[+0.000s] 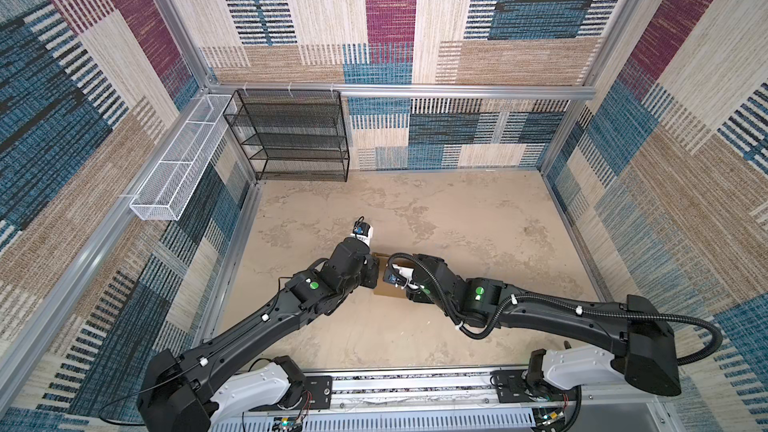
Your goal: Fold the paper box
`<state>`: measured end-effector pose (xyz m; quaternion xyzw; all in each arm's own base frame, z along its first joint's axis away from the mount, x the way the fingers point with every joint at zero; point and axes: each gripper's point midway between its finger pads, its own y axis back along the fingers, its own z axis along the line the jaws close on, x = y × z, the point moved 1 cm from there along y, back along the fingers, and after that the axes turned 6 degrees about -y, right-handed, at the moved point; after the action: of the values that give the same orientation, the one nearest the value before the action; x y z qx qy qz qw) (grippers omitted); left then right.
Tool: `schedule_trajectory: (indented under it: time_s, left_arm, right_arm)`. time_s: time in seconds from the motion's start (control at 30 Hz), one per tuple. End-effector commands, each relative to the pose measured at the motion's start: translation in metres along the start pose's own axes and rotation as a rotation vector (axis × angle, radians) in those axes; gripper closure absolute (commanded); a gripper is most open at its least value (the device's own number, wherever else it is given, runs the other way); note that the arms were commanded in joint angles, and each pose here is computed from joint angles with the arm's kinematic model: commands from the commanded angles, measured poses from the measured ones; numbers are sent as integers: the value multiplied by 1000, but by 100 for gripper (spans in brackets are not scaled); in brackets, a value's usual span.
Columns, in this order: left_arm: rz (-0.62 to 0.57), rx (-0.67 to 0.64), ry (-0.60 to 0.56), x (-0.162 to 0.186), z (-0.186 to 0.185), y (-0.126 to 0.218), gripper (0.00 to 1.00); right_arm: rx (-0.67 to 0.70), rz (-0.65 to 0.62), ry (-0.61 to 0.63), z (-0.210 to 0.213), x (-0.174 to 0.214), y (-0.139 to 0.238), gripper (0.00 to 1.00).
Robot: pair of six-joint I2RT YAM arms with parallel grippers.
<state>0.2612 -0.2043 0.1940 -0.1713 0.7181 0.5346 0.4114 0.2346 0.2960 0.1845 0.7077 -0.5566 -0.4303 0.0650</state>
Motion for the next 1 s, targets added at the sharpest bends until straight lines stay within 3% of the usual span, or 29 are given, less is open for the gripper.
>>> schedule_trajectory:
  time_s: [0.0, 0.33, 0.63, 0.97]
  left_arm:
    - [34, 12, 5, 8, -1, -1, 100]
    - [15, 17, 13, 8, 0, 5, 100]
    - [12, 19, 14, 9, 1, 10, 93]
    - [-2, 61, 29, 8, -5, 9, 86]
  right_arm:
    - [-4, -30, -27, 1, -7, -1, 33]
    - [-13, -25, -39, 3, -6, -2, 34]
    - [-20, -10, -55, 6, -6, -7, 39]
    - [-21, -3, -75, 6, -10, -11, 39]
